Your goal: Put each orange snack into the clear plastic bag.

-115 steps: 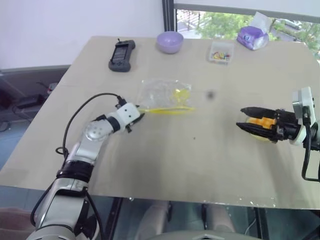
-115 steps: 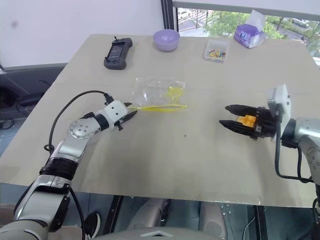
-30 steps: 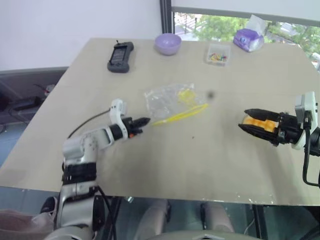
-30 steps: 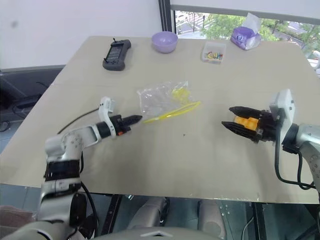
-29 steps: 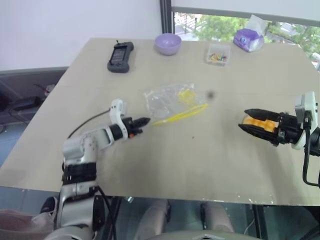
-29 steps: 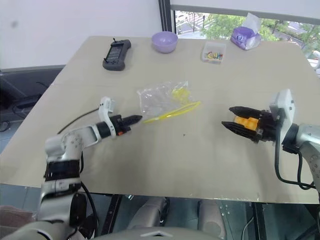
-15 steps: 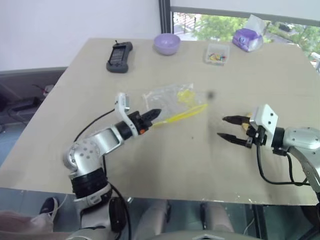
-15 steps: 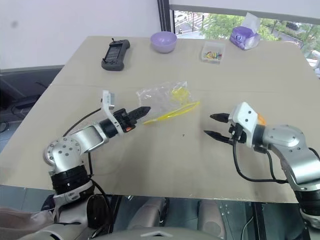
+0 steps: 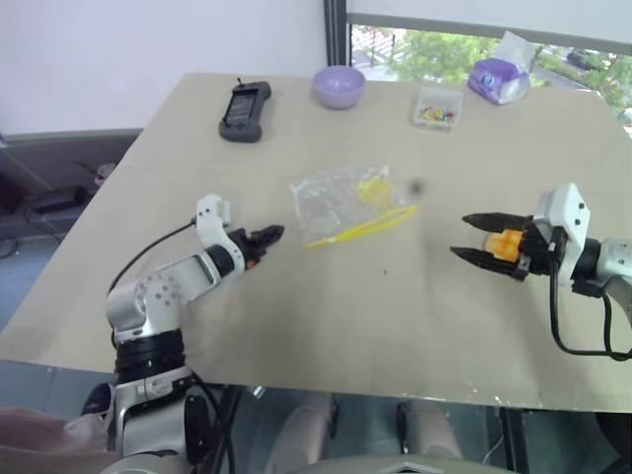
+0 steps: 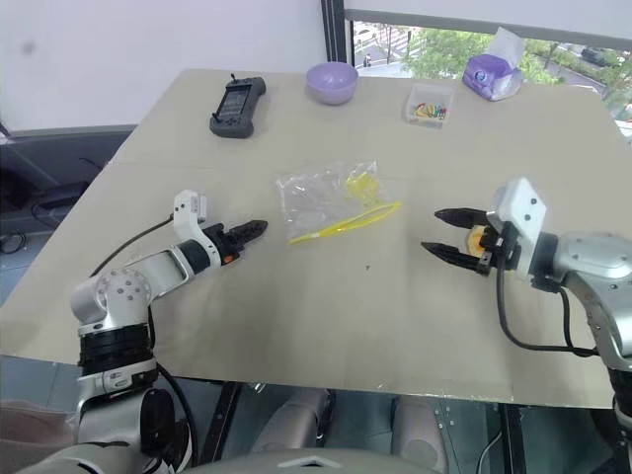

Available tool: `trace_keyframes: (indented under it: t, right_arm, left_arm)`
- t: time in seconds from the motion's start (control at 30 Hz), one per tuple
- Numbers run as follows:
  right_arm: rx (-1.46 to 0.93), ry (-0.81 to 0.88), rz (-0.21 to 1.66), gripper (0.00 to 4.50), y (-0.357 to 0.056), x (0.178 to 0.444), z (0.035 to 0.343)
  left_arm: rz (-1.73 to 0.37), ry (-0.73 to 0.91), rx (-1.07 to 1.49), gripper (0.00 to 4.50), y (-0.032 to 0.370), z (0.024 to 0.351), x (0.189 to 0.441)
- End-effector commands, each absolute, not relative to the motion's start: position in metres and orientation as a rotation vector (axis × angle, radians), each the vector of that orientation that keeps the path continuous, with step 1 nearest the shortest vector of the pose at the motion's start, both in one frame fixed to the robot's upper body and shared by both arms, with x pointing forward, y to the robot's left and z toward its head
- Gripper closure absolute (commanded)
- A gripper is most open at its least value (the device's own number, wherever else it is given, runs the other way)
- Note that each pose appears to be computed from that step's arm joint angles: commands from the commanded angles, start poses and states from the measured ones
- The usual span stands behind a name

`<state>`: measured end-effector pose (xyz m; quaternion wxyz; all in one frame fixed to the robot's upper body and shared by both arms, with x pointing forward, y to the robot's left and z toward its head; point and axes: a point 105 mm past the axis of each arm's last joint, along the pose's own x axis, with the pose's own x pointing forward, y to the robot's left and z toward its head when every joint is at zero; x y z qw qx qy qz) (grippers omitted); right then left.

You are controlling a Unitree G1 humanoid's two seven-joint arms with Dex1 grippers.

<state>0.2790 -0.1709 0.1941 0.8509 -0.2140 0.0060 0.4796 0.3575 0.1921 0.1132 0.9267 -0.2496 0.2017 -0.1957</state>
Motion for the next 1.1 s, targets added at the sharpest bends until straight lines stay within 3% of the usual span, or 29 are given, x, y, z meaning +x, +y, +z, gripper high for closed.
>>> trace_keyframes:
  t: [0.03, 0.23, 0.57, 0.97, 1.07, 1.1]
  right_arm:
    - [-0.477, -0.017, 1.016, 1.88, -0.17, 0.276, 0.204]
    - [-0.474, -0.022, 1.015, 1.88, -0.168, 0.275, 0.205]
    - [-0.475, -0.018, 1.012, 1.88, -0.168, 0.275, 0.203]
    - [-0.476, -0.03, 1.005, 1.88, -0.167, 0.276, 0.204]
    - [-0.477, -0.032, 1.006, 1.88, -0.167, 0.276, 0.205]
    - [-0.477, -0.033, 1.006, 1.88, -0.167, 0.276, 0.205]
  left_arm:
    - [-0.46, 0.338, -0.613, 2.25, 0.183, 0.131, 0.364]
    - [-0.463, 0.363, -0.737, 2.25, 0.177, 0.128, 0.371]
    - [-0.468, 0.476, -0.703, 2.25, 0.144, 0.11, 0.386]
    - [-0.331, 0.673, -0.35, 2.25, 0.143, 0.067, 0.397]
    - [-0.298, 0.703, -0.348, 3.12, 0.147, 0.06, 0.396]
    - [-0.292, 0.707, -0.358, 3.67, 0.148, 0.059, 0.397]
